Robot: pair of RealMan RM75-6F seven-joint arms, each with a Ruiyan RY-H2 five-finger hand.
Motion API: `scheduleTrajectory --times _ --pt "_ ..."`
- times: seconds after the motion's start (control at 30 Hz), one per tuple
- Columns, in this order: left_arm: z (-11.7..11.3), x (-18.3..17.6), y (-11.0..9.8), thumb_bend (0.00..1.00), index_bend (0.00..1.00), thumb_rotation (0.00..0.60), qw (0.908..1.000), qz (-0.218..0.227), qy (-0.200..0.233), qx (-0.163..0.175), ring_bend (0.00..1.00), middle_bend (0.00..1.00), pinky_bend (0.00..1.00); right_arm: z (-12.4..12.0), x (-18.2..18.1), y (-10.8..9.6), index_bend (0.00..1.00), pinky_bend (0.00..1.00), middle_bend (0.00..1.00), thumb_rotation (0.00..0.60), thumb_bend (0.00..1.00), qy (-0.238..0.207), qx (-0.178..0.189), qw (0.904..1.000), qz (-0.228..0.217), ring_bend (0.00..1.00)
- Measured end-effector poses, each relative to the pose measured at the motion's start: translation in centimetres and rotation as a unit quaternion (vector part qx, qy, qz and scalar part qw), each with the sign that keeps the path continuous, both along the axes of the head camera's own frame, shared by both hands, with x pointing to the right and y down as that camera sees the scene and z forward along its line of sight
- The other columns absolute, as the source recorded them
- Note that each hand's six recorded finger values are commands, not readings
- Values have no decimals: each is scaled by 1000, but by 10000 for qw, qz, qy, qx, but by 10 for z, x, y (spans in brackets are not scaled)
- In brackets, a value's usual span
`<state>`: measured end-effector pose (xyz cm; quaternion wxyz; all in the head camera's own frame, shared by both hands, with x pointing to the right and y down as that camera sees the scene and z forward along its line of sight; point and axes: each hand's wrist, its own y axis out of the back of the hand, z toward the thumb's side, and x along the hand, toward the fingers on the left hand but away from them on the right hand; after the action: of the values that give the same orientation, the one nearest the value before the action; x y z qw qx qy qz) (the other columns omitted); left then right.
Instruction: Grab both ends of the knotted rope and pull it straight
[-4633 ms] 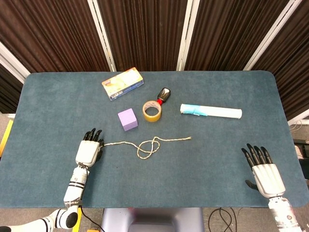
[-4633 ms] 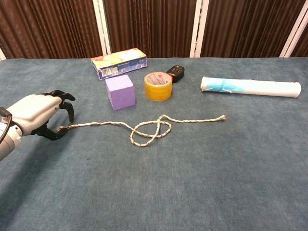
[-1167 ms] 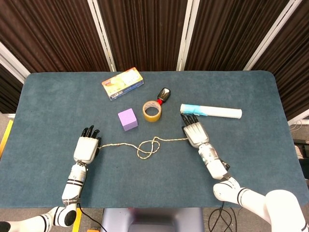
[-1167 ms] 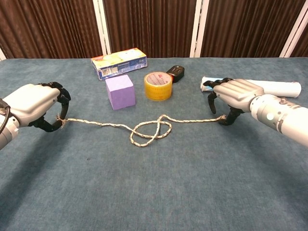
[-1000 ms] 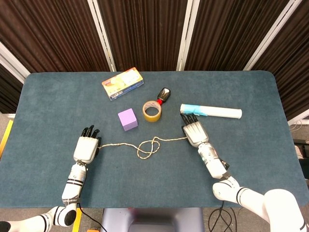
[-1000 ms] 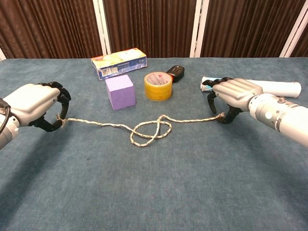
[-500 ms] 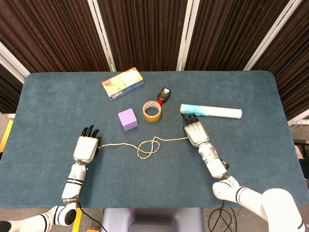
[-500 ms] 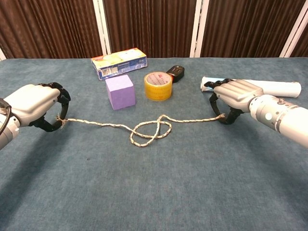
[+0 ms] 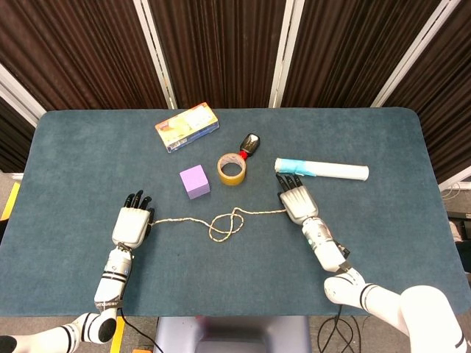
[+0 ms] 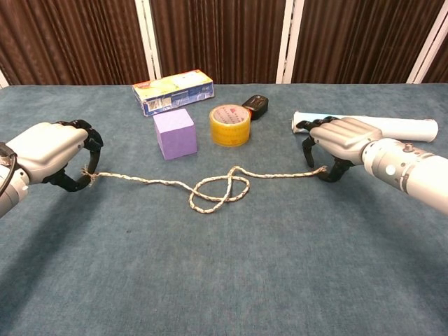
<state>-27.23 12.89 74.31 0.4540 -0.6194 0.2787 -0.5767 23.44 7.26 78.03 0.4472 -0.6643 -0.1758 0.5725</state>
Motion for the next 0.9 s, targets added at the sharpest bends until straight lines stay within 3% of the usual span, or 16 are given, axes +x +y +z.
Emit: scheduleTrajectory --times 0.9 --pt "-1 2 -1 430 687 600 10000 19 18 -6 93 218 170 -7 -7 2 648 0 67 600 438 -38 34 9999 -107 0"
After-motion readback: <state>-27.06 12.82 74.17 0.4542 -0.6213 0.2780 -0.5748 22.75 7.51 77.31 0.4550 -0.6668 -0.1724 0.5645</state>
